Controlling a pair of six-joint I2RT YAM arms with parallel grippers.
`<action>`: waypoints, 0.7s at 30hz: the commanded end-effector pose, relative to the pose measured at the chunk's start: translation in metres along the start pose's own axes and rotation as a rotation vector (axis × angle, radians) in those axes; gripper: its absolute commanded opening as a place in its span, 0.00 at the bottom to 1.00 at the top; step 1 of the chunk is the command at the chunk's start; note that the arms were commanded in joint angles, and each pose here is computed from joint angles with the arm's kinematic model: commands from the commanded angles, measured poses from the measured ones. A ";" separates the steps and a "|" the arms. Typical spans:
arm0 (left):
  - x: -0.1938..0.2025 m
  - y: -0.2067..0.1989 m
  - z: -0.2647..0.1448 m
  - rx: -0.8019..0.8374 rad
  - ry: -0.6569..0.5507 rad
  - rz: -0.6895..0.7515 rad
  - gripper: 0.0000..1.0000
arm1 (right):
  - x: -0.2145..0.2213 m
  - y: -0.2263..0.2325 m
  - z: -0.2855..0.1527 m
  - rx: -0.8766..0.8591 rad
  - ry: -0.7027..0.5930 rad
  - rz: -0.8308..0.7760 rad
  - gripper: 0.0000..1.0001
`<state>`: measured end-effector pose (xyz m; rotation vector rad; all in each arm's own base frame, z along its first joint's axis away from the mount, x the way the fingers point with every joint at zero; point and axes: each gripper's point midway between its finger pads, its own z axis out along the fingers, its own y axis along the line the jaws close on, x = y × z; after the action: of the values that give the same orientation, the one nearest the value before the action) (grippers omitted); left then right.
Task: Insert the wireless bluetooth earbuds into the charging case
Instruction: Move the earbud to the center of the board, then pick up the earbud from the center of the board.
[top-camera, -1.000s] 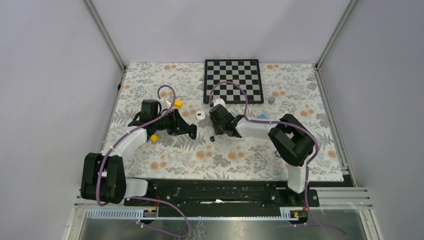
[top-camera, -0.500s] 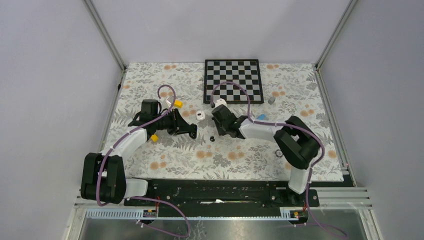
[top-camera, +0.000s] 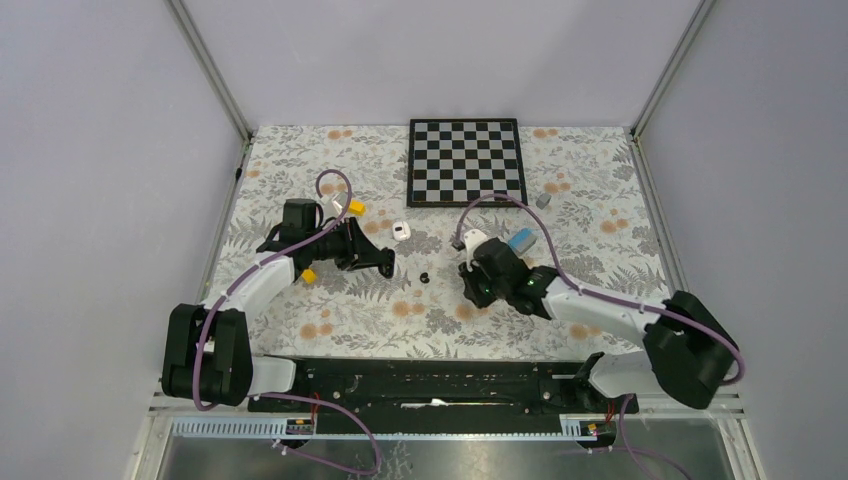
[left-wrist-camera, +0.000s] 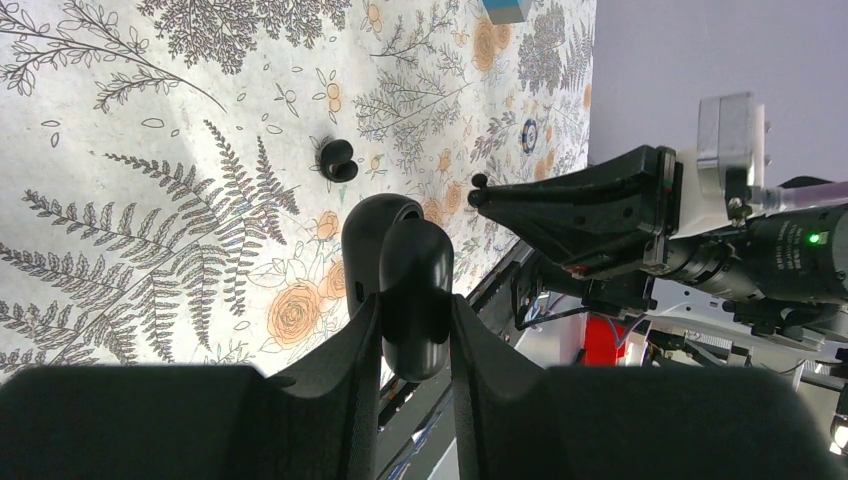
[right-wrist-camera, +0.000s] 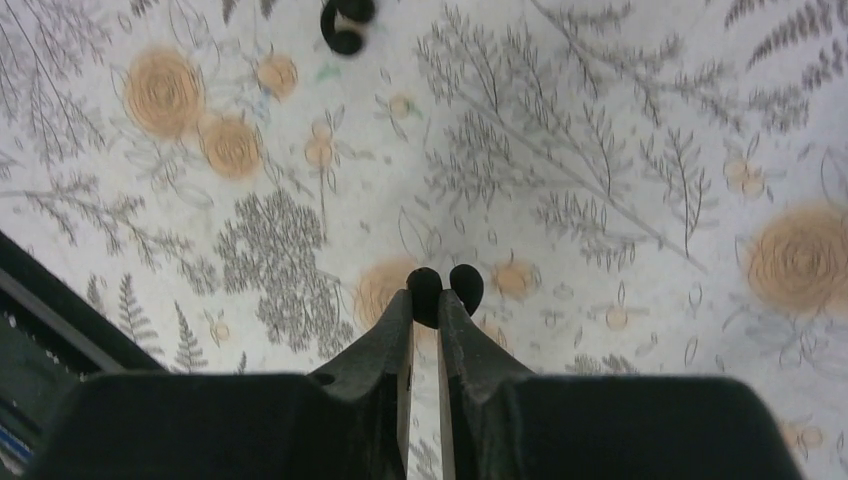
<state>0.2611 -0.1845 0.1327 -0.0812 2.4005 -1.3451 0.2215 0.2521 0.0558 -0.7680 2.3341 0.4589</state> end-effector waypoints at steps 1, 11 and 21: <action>-0.005 -0.001 0.001 0.020 -0.012 0.025 0.00 | 0.014 0.003 -0.017 -0.023 -0.021 0.061 0.17; -0.005 0.002 0.001 0.008 -0.021 0.020 0.00 | 0.030 -0.007 -0.008 0.046 0.005 0.153 0.40; -0.011 -0.001 0.000 0.008 -0.046 0.028 0.00 | 0.020 -0.004 -0.029 0.039 -0.053 0.231 0.52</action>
<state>0.2609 -0.1840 0.1261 -0.1051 2.4172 -1.3444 0.1957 0.2306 0.0523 -0.5537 2.4002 0.5249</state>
